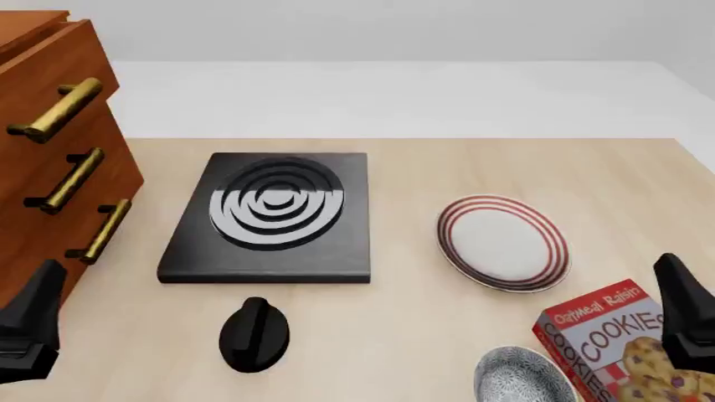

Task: Pick the akita bowl on the ramekin and place it on the plate.

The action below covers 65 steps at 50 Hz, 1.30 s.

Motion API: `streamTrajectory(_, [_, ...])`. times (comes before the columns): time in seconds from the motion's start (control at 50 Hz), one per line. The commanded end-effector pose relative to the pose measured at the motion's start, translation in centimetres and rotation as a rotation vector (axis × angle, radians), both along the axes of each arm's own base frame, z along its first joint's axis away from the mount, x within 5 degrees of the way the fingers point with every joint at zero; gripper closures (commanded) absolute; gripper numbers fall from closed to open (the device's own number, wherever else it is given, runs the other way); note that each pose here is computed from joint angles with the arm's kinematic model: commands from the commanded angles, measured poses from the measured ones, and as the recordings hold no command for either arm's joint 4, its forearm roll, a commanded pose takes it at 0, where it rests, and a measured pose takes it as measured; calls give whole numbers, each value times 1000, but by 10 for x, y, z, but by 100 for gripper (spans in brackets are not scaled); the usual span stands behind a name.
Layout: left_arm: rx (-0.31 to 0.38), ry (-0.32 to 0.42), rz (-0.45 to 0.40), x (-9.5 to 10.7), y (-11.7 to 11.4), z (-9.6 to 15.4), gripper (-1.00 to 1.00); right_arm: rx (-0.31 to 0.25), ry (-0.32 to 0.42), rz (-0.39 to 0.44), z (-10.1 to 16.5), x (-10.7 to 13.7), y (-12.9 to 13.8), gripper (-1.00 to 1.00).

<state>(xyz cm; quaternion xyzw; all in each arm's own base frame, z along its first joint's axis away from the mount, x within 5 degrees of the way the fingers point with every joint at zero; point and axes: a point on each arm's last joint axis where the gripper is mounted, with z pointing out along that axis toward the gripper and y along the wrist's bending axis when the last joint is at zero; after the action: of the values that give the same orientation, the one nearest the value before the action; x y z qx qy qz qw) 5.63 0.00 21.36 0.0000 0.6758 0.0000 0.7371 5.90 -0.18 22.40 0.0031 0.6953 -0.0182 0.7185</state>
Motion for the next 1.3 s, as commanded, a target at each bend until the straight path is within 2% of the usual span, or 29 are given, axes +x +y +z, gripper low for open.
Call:
streamTrajectory(0.02, [0,1,0,0,0,1,-100,33,-58,24,-5,-4,1,-100])
streamTrajectory(0.04, [0,1,0,0,0,1,-100,62,-59,32,0,-4,2,-100])
streamTrajectory(0.08, [0,1,0,0,0,1,-100,17,-55,36,9,-5,2,-100])
streamTrajectory(0.12, [0,1,0,0,0,1,-100,47,-56,41,15,-8,2,-100])
streamTrajectory(0.28, [0,1,0,0,0,1,-100,35,-3,87,39,-13,4,-100])
streamTrajectory(0.32, [0,1,0,0,0,1,-100,50,19,119,44,-14,6,-100])
streamTrajectory(0.36, [0,1,0,0,0,1,-100,52,35,112,49,-13,5,-100])
streamTrajectory(0.4, [0,1,0,0,0,1,-100,15,62,129,57,-11,7,-100])
streamTrajectory(0.48, [0,1,0,0,0,1,-100,17,84,151,63,-11,8,-100])
streamTrajectory(0.5, [0,1,0,0,0,1,-100,-9,96,161,63,-10,8,-100])
streamTrajectory(0.54, [0,1,0,0,0,1,-100,-19,100,173,66,-13,8,-100])
streamTrajectory(0.6, [0,1,0,0,0,1,-100,-20,125,197,62,-17,9,-100])
streamTrajectory(0.66, [0,1,0,0,0,1,-100,-64,153,223,56,-16,10,-100])
streamTrajectory(0.68, [0,1,0,0,0,1,-100,-60,170,234,53,-15,11,-100])
streamTrajectory(0.76, [0,1,0,0,0,1,-100,-135,212,266,41,-15,12,-100])
streamTrajectory(0.8, [0,1,0,0,0,1,-100,-117,238,284,39,-15,13,-100])
streamTrajectory(0.84, [0,1,0,0,0,1,-100,-123,236,279,42,-19,12,-100])
streamTrajectory(0.86, [0,1,0,0,0,1,-100,-158,260,297,40,-18,13,-100])
streamTrajectory(0.88, [0,1,0,0,0,1,-100,-167,262,308,42,-20,12,-100])
streamTrajectory(0.96, [0,1,0,0,0,1,-100,-159,291,317,42,-24,12,-100])
streamTrajectory(1.08, [0,1,0,0,0,1,-100,-238,330,338,45,-23,12,-100])
streamTrajectory(1.12, [0,1,0,0,0,1,-100,-230,341,341,49,-21,13,-100])
streamTrajectory(1.16, [0,1,0,0,0,1,-100,-262,391,367,45,-13,16,-100])
streamTrajectory(1.26, [0,1,0,0,0,1,-100,-271,405,378,57,-11,18,-100])
streamTrajectory(1.3, [0,1,0,0,0,1,-100,-273,428,411,57,-8,20,-100])
